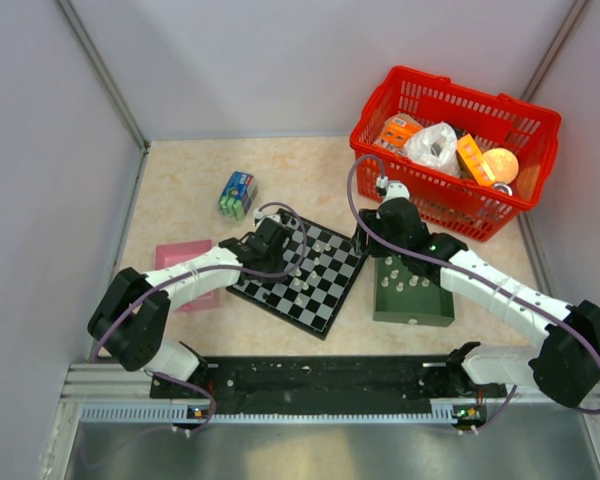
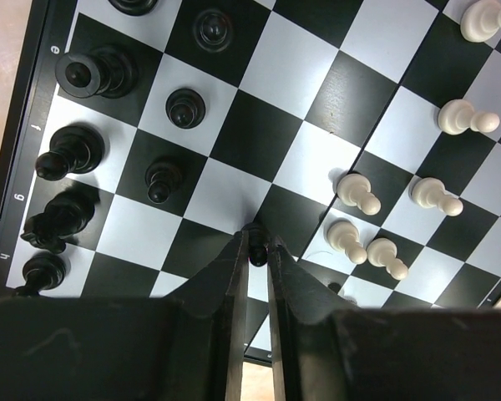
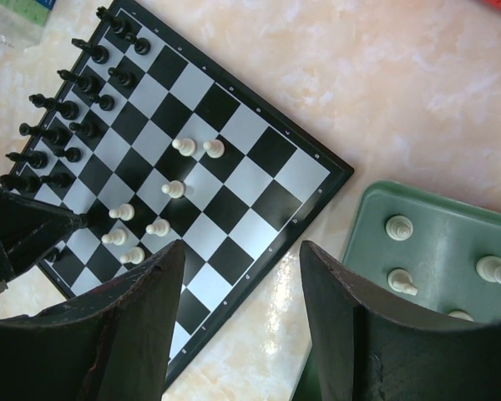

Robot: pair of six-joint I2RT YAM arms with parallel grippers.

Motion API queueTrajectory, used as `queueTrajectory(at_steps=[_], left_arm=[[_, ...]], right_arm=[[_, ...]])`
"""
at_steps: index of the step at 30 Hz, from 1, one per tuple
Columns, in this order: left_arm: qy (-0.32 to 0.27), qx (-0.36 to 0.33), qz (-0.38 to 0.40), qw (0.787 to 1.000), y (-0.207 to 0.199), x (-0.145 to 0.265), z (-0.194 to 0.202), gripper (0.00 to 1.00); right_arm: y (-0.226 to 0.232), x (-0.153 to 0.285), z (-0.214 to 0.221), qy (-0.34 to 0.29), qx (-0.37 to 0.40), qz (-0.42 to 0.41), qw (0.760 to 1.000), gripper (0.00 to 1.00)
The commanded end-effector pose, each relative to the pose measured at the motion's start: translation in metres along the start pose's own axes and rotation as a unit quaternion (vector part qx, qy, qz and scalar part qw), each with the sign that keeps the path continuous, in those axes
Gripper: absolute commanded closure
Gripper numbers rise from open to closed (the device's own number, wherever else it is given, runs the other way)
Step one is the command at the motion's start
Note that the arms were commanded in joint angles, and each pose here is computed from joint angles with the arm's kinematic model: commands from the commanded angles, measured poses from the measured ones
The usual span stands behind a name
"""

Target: Set up the chess pieces on the board

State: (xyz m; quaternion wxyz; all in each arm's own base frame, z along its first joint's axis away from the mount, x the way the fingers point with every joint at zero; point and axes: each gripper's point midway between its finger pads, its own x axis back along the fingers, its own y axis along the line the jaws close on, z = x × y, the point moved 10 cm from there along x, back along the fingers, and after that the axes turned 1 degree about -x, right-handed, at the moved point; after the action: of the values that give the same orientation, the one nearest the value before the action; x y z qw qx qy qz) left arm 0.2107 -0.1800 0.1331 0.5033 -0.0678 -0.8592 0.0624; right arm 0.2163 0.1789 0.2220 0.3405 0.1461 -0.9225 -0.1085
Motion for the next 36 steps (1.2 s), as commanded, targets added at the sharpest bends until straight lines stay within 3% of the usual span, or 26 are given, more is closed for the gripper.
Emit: queueTrajectory(at_steps=[1, 10, 18, 36], left_arm=[[-0.025, 0.007, 0.01, 1.0, -0.007, 0.005, -0.012, 0.85], [-0.042, 0.018, -0.057, 0.997, 0.01, 0.019, -0.006, 0.95], [-0.065, 0.017, -0.098, 0.993, 0.024, 0.028, -0.004, 0.95], [-0.054, 0.011, -0.118, 0.992, 0.028, 0.011, -0.002, 0.95]], right_arm=[[0.004, 0.004, -0.011, -0.024, -0.009, -0.008, 1.0, 0.42], [0.003, 0.004, -0.01, -0.023, -0.009, -0.007, 1.0, 0.42], [0.005, 0.002, -0.01, -0.018, -0.01, -0.012, 1.0, 0.42], [0.004, 0.005, -0.009, -0.021, -0.012, -0.013, 1.0, 0.42]])
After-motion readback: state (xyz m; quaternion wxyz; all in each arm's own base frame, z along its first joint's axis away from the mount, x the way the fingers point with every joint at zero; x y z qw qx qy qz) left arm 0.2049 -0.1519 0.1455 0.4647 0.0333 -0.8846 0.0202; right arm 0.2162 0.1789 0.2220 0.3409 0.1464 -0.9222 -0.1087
